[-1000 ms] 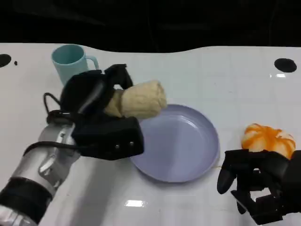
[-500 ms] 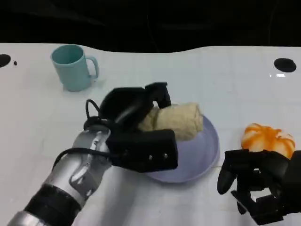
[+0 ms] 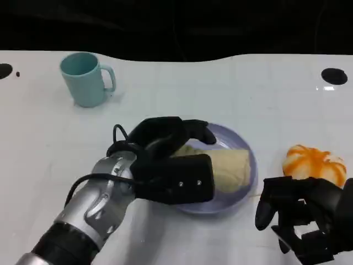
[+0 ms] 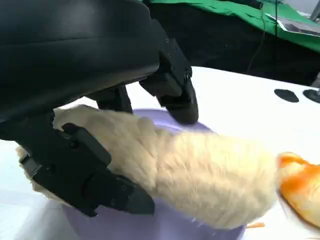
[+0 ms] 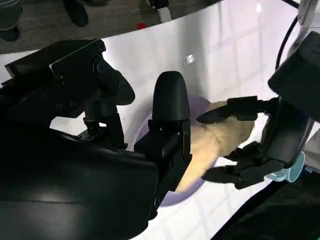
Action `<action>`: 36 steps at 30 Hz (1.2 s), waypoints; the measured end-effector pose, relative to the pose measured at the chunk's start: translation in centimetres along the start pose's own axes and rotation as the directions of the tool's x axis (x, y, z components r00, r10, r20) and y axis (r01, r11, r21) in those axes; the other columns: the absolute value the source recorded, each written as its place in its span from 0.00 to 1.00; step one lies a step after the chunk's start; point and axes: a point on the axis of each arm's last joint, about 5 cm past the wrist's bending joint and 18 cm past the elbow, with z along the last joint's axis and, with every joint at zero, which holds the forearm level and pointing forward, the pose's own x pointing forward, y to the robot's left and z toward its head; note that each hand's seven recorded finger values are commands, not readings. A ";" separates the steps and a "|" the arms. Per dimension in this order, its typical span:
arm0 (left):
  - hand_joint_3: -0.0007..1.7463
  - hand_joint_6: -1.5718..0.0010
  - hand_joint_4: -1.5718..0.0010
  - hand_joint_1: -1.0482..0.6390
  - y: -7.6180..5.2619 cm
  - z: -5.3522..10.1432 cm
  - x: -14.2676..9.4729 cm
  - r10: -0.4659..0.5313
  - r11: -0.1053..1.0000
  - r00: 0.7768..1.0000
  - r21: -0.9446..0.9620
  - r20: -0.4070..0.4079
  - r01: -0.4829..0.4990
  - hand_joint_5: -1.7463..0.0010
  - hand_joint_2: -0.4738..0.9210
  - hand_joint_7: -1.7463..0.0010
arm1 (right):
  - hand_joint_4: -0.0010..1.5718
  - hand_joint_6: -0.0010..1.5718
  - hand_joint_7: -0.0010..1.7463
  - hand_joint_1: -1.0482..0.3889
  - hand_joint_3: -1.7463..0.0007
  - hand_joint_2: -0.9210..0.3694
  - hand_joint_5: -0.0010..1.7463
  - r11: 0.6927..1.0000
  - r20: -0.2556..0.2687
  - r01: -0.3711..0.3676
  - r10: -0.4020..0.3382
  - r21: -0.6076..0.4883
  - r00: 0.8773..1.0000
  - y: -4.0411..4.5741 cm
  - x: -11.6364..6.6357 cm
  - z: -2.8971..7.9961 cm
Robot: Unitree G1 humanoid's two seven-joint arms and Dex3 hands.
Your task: Grasp the towel on the left side of the plate with the left hand and place it into the plate.
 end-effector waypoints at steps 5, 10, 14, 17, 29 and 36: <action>0.08 0.87 0.95 0.18 1.0 -0.1 -0.5 -0.001 0.996 1.000 0.085 0.012 0.000 0.73 1.00 1.00 | 0.45 0.44 0.82 0.77 0.39 0.25 0.96 1.000 -0.005 -0.001 0.001 0.003 1.000 -0.01 0.0 -0.2; 0.06 0.85 0.94 0.17 1.9 0.0 -1.2 -0.019 0.994 1.000 0.107 0.017 0.017 0.71 1.00 0.99 | 0.44 0.43 0.82 0.77 0.39 0.25 0.96 1.000 -0.011 0.001 -0.001 0.006 1.000 -0.05 0.0 -0.3; 0.06 0.84 0.92 0.18 2.5 -0.2 -2.1 -0.015 0.998 1.000 0.057 0.021 0.014 0.69 1.00 0.98 | 0.44 0.43 0.82 0.77 0.39 0.25 0.96 1.000 -0.011 0.005 -0.005 0.006 1.000 -0.14 -0.1 -0.3; 0.06 0.83 0.91 0.20 3.2 -0.7 -3.2 -0.003 1.000 1.000 0.025 0.017 0.002 0.68 1.00 0.98 | 0.44 0.43 0.81 0.77 0.39 0.25 0.96 1.000 -0.013 0.007 -0.007 0.006 1.000 -0.20 -0.1 -0.4; 0.09 0.53 0.60 0.44 4.4 -2.3 -8.1 0.094 0.920 0.996 -0.382 0.012 -0.082 0.53 1.00 0.87 | 0.44 0.43 0.81 0.77 0.39 0.25 0.95 1.000 -0.014 0.007 -0.007 0.007 1.000 -0.24 -0.1 -0.4; 0.53 0.44 0.48 0.55 3.9 -2.4 -10.4 0.160 0.721 0.986 -0.675 -0.055 -0.155 0.21 0.80 0.44 | 0.44 0.43 0.81 0.77 0.39 0.25 0.95 1.000 -0.015 0.006 -0.006 0.007 1.000 -0.27 -0.1 -0.3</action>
